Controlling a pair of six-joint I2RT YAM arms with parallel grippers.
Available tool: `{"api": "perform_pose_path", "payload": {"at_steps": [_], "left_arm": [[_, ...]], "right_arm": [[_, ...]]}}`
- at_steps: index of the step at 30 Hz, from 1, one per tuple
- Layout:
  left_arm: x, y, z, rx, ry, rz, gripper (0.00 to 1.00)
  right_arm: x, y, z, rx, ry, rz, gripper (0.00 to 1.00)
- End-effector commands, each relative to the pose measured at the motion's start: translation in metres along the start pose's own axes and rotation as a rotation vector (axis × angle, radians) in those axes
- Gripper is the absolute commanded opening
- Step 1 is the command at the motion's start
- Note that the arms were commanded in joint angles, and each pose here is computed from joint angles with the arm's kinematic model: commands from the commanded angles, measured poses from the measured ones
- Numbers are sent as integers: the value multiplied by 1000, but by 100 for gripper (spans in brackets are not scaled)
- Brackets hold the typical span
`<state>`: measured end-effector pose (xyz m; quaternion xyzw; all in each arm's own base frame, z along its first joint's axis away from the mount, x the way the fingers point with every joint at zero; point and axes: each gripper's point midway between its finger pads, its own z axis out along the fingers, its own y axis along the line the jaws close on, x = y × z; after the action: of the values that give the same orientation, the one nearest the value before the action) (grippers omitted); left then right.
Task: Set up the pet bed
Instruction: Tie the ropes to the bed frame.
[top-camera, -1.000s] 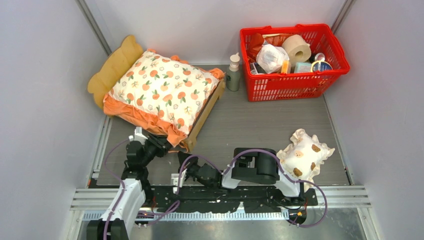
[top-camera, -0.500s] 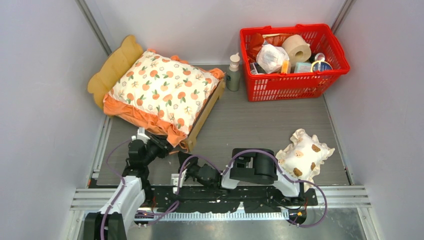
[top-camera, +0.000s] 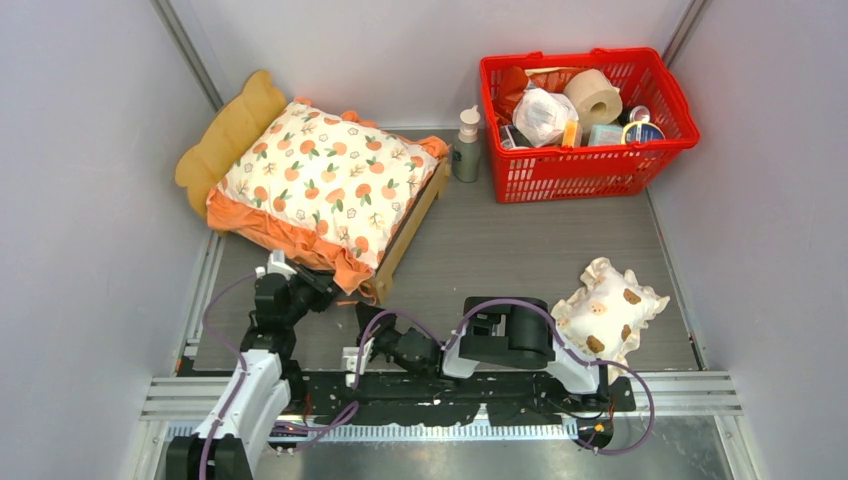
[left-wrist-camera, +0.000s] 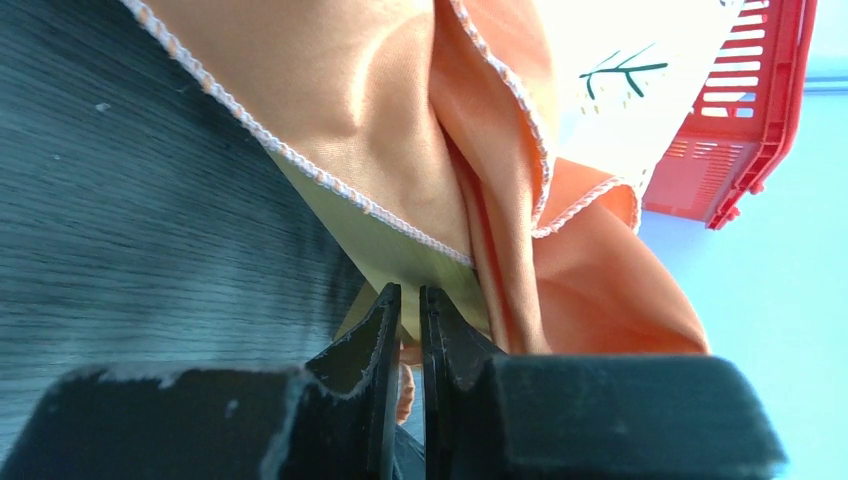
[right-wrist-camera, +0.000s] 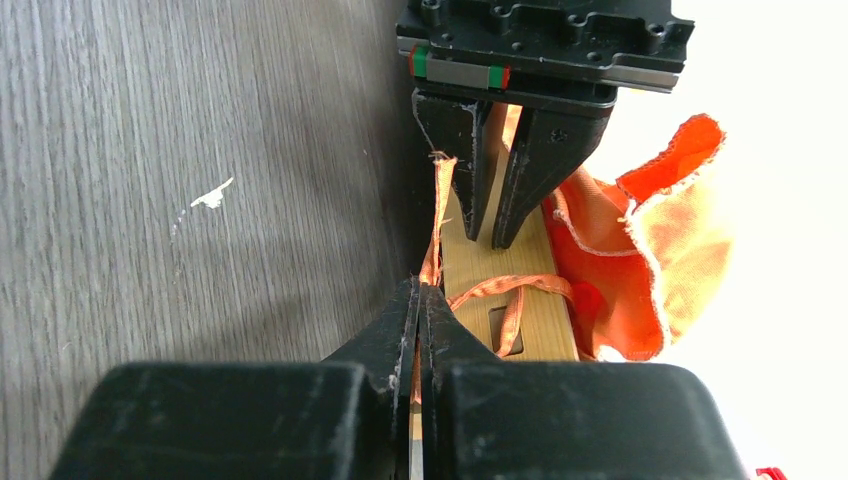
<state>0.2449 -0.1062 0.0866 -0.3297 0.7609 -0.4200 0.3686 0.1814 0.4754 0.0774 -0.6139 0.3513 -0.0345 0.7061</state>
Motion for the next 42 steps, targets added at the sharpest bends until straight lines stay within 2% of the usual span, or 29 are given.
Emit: {"api": "perform_pose_path", "payload": {"at_steps": [1,7,12,17,22,24,29,36,42], "left_arm": [[-9,-8,0,1,-26,41,16],[2,-20,-5,50,40,40,24],[-4,-1,-7,-66,11,65,29],[-12,2,-12,-137,-4,117,29],[6,12,-28,-220,108,114,31],[8,17,-36,-247,118,106,33],[15,6,-39,-160,153,45,34],[18,-4,-47,-122,185,91,37],[21,-10,-48,-92,201,82,34]], "right_arm": [[-12,-19,0,78,-40,31,5],[-11,-19,-1,80,-37,30,5],[-10,-23,-1,97,-29,36,5],[-9,-24,-2,100,-26,53,5],[-9,-28,-4,118,-31,124,5],[-8,-28,-5,116,-36,149,5],[-8,-28,-4,124,-37,179,5],[-8,-31,-1,118,-39,187,5],[-9,-31,1,113,-38,189,5]]}}
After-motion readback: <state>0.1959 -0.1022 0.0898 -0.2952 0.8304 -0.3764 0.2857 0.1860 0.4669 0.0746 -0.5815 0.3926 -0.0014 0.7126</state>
